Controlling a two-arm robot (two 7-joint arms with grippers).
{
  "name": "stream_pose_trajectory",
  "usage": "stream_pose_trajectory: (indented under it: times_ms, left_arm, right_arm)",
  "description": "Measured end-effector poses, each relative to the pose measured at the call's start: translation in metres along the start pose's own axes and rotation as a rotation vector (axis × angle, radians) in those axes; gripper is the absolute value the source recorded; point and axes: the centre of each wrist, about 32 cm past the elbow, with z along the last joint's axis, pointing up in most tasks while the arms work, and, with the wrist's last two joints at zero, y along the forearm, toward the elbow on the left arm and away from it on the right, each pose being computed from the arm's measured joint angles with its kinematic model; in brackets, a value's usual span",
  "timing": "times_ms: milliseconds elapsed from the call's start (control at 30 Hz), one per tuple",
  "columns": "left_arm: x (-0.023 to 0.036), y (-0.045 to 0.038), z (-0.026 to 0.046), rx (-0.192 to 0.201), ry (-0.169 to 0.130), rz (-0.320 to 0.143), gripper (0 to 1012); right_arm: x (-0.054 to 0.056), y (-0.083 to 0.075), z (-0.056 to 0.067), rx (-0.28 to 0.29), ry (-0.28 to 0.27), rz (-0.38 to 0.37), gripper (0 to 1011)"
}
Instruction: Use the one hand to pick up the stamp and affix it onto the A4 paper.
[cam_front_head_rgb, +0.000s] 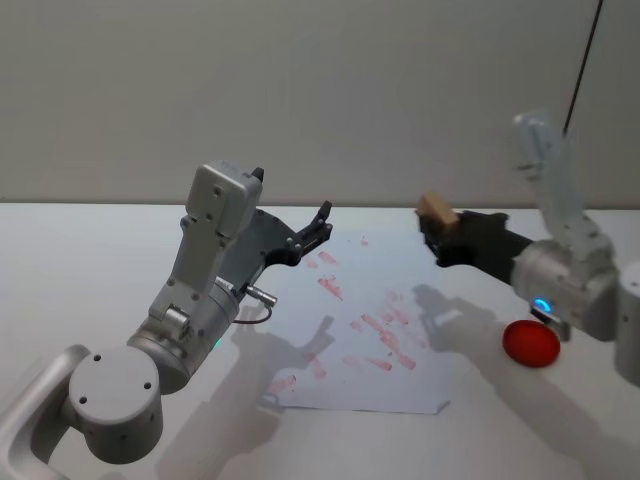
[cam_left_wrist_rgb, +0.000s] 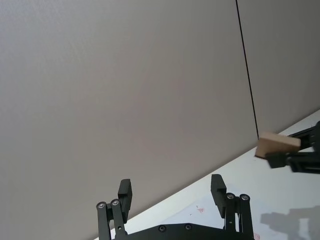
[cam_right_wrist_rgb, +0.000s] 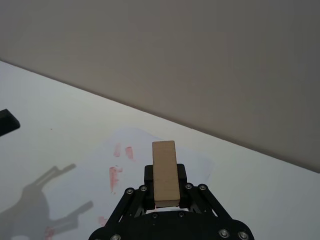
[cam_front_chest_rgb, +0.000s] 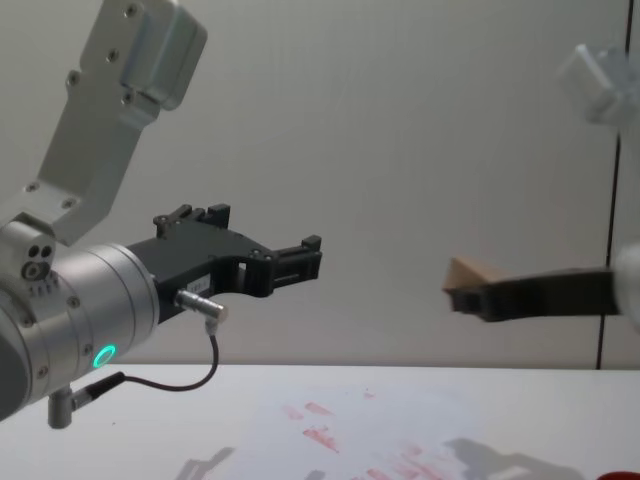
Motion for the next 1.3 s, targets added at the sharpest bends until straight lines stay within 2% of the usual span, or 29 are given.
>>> stream_pose_trajectory:
  times_ms: [367, 567, 867, 1300]
  left_arm:
    - [0.0000, 0.0000, 0.0000, 0.000, 0.000, 0.000, 1003]
    - [0.0000, 0.0000, 0.0000, 0.000, 0.000, 0.000, 1003]
    - [0.0000, 0.0000, 0.0000, 0.000, 0.000, 0.000, 1003]
    - [0.0000, 0.0000, 0.0000, 0.000, 0.000, 0.000, 1003]
  right_arm:
    - [0.014, -0.043, -0.024, -0.013, 0.028, -0.103, 225]
    - [0.019, -0.059, -0.033, -0.027, 0.024, -0.146, 225]
    - [0.022, -0.071, -0.041, -0.065, 0.019, -0.177, 225]
    - [0.021, -0.073, -0.051, -0.149, 0.025, -0.172, 225]
